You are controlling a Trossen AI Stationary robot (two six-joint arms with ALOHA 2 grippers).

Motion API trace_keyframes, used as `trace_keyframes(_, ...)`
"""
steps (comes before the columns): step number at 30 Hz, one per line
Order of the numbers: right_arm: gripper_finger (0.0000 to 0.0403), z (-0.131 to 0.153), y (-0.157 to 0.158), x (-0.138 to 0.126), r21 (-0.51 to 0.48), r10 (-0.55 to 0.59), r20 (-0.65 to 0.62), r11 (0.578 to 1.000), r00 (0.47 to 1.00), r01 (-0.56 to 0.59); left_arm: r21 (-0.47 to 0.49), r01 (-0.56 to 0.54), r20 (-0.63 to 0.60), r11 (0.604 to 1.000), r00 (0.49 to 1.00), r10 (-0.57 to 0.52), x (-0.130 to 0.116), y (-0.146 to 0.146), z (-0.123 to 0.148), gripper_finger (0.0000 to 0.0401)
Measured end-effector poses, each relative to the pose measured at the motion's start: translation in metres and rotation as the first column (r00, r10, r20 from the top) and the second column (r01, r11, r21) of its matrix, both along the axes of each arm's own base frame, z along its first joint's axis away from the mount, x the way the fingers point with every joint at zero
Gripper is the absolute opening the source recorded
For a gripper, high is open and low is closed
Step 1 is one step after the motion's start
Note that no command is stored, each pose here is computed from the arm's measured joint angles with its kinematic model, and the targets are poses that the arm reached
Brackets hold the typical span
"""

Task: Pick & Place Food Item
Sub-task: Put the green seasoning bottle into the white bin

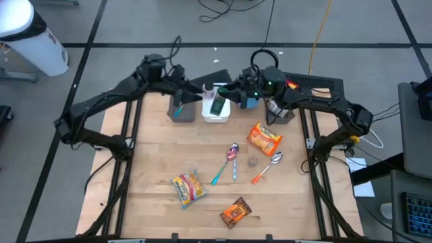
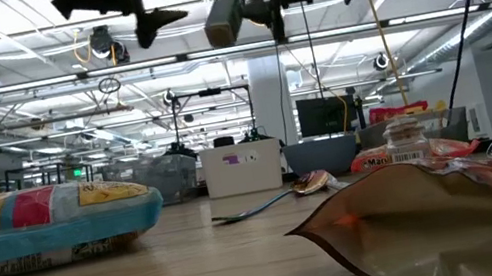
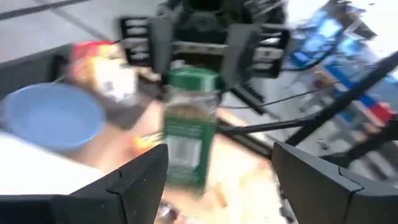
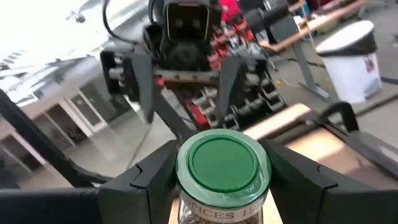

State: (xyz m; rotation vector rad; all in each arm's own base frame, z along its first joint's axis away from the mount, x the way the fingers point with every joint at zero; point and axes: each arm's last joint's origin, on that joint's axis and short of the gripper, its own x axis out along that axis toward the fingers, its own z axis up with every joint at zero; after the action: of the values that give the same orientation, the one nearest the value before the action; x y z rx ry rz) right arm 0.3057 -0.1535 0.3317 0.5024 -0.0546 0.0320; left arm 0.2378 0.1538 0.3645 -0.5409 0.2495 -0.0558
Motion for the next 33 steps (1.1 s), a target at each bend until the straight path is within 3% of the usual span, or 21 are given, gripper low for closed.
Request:
trace_keyframes(7, 0.0200, -0.012, -0.004, -0.002, -0.059, -0.056, -0.111, 0.997, 0.992, 0.049, 0.146, -0.215, -0.110, 0.966, 0.966, 0.232, -0.045, -0.005, 0.011, 0.0281)
trace_keyframes(14, 0.0200, -0.016, -0.014, -0.003, -0.164, -0.187, -0.139, 0.973, 0.972, 0.163, 0.228, -0.336, -0.088, 0.914, 0.928, 0.363, -0.074, -0.025, 0.028, 0.0275)
trace_keyframes(21, 0.0200, -0.020, -0.036, 0.016, -0.223, -0.255, -0.161, 0.950, 0.953, 0.217, 0.242, -0.370, -0.049, 0.897, 0.919, 0.392, -0.082, -0.038, 0.037, 0.0276)
trace_keyframes(33, 0.0200, -0.052, -0.055, 0.041, -0.387, -0.361, -0.264, 0.889, 0.894, 0.244, 0.207, -0.326, -0.104, 0.923, 0.930, 0.352, -0.074, -0.052, 0.032, 0.0255)
